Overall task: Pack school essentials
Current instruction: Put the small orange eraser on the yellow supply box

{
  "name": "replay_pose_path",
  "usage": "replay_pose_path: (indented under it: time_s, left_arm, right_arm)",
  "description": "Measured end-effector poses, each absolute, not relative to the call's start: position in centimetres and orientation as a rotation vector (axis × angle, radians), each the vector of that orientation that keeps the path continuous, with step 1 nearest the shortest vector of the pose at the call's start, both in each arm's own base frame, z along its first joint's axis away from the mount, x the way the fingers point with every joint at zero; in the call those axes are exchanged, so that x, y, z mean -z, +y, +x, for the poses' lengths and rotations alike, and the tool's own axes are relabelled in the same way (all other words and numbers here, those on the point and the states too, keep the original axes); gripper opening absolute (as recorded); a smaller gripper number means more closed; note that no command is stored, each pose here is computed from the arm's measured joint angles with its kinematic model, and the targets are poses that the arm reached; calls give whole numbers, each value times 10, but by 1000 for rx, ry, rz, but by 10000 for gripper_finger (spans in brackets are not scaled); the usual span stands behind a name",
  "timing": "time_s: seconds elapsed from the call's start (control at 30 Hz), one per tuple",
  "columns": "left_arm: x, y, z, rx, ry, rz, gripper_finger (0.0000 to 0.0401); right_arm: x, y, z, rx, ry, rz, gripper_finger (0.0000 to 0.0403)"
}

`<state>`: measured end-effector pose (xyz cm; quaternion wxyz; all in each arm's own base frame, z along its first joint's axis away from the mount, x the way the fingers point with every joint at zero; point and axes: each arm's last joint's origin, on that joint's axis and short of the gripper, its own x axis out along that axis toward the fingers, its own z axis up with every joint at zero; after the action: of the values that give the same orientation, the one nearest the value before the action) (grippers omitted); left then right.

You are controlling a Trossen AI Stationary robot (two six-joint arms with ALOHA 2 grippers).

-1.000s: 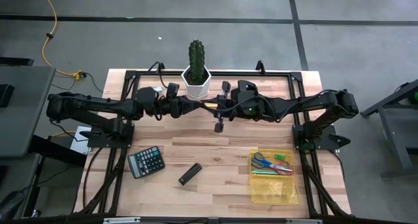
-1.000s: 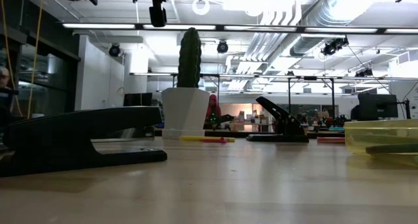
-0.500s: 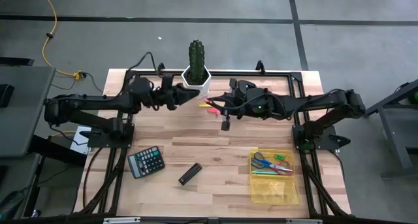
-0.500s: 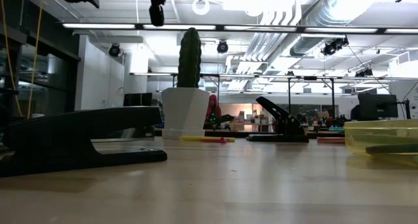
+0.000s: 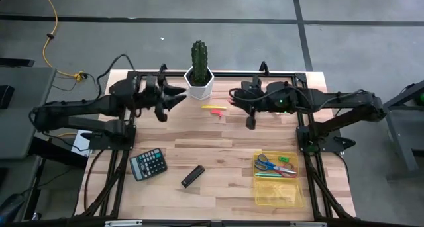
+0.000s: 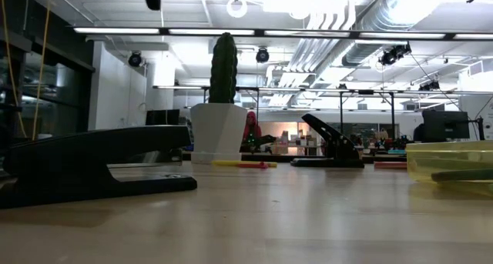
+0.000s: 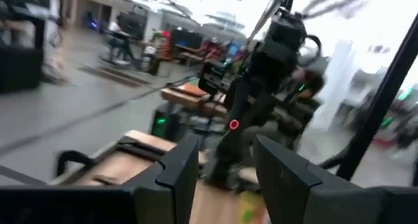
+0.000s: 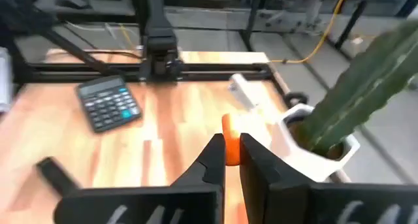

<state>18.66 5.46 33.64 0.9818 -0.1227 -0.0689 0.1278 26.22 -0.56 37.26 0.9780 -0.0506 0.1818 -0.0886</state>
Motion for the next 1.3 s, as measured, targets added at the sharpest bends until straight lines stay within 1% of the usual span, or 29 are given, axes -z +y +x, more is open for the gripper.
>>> replay_pose_path:
  time_s: [0.13,0.27,0.43,0.6,0.83,0.93,1.0,1.2,1.3]
  left_arm:
    - [-333,33,185,-292,-72,-120,136]
    - [-335,15,187,-277,-73,-36,136]
    - [-333,6,189,-321,-65,-33,136]
    - [-336,6,189,-335,-91,-39,136]
    - [-337,6,188,-335,-106,-41,136]
    - [-337,6,188,-335,-105,-41,136]
    - [-337,6,188,-335,-105,-41,136]
    - [-337,6,188,-348,-102,-41,136]
    - [-337,7,188,-354,-101,-41,136]
  right_arm:
    - [-356,-5,243,165,348,-22,5]
    - [-337,-3,230,125,267,42,6]
    - [-328,-3,222,98,150,90,6]
    - [-328,-2,220,90,139,66,6]
    - [-326,-1,220,29,161,69,7]
    - [-319,1,218,-9,242,128,7]
    - [-310,3,216,-19,340,204,7]
    - [-272,26,198,-21,780,355,7]
    - [-245,42,186,-34,958,418,7]
